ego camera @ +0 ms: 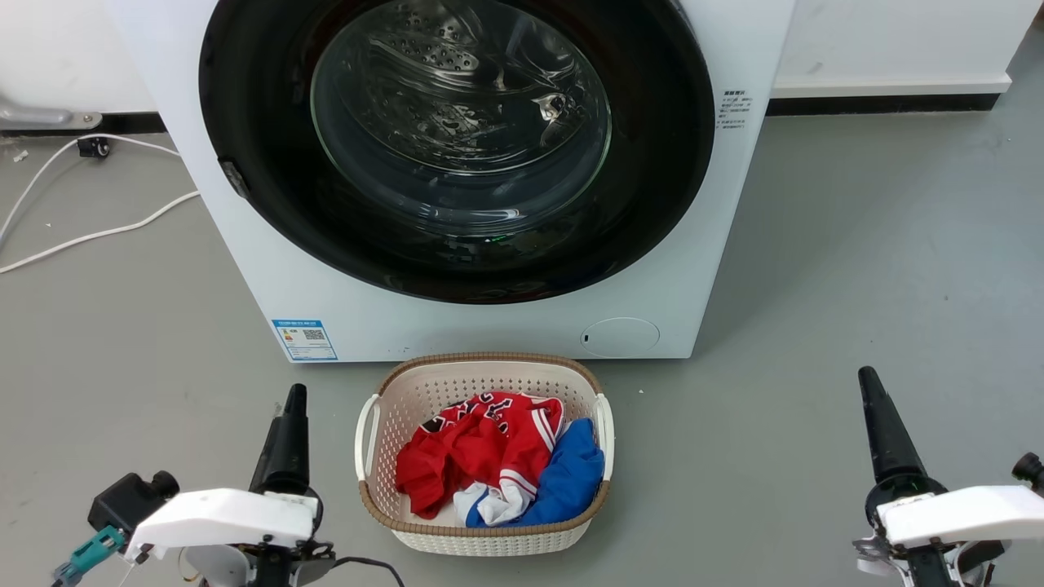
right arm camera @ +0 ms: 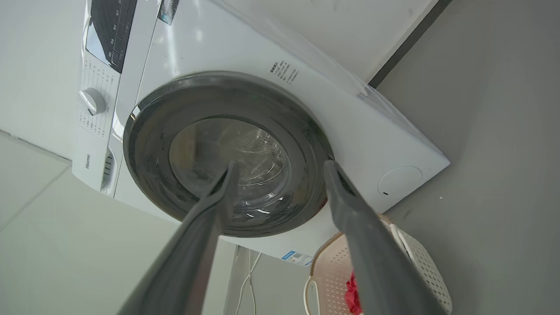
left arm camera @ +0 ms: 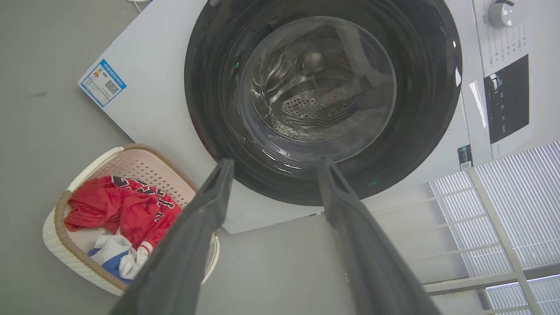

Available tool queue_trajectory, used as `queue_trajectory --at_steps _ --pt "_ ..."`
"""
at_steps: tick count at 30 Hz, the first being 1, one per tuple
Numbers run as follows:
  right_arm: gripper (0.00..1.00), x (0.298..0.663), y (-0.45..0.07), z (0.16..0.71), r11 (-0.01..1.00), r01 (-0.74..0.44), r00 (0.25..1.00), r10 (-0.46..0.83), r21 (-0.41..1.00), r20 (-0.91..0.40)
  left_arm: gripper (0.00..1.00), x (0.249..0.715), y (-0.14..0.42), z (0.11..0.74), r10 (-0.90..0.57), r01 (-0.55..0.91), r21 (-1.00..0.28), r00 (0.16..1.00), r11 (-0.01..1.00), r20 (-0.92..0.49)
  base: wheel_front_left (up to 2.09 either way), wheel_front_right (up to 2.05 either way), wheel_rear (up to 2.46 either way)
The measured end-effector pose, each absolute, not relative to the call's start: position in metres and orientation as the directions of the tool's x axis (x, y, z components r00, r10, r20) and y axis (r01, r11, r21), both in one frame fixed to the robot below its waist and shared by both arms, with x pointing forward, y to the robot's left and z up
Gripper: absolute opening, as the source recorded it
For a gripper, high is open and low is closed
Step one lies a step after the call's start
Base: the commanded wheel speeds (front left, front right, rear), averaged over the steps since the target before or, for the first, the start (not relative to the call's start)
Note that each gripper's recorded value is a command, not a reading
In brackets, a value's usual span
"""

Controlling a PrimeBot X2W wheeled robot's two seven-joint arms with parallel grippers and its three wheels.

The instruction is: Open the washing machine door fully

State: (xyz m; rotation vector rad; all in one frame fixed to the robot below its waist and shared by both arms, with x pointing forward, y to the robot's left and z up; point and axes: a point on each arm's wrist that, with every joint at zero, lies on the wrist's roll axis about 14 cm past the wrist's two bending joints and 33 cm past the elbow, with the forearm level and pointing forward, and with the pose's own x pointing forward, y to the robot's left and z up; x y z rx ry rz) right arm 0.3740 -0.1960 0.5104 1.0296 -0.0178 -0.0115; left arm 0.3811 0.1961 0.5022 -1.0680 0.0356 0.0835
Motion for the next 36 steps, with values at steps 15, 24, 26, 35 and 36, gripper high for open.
queue_trajectory --at_steps 15,24,26,35,36 --pt "1.0 0.371 -0.183 0.525 0.76 -0.057 0.998 0.021 0.647 0.064 1.0 0.381 0.184 0.506 0.053 -0.088 -0.679 0.996 0.729 -0.071 0.0 0.0 0.0" --pt "1.0 0.367 -0.181 0.534 0.83 -0.077 0.995 0.025 0.552 0.101 1.0 0.381 0.177 0.514 0.048 -0.061 -0.578 0.998 0.814 -0.038 0.0 0.0 0.0" --pt "1.0 0.367 -0.181 0.536 0.842 -0.083 0.993 0.026 0.533 0.113 1.0 0.382 0.175 0.517 0.043 -0.051 -0.557 0.999 0.829 -0.027 0.0 0.0 0.0" --pt "1.0 0.363 -0.18 0.543 0.895 -0.092 0.989 0.032 0.437 0.142 1.0 0.38 0.17 0.522 0.032 -0.024 -0.46 0.999 0.887 0.009 0.0 0.0 0.0" --pt "1.0 0.362 -0.18 0.544 0.899 -0.093 0.989 0.033 0.428 0.146 1.0 0.379 0.17 0.522 0.031 -0.022 -0.45 0.999 0.893 0.012 0.0 0.0 0.0"
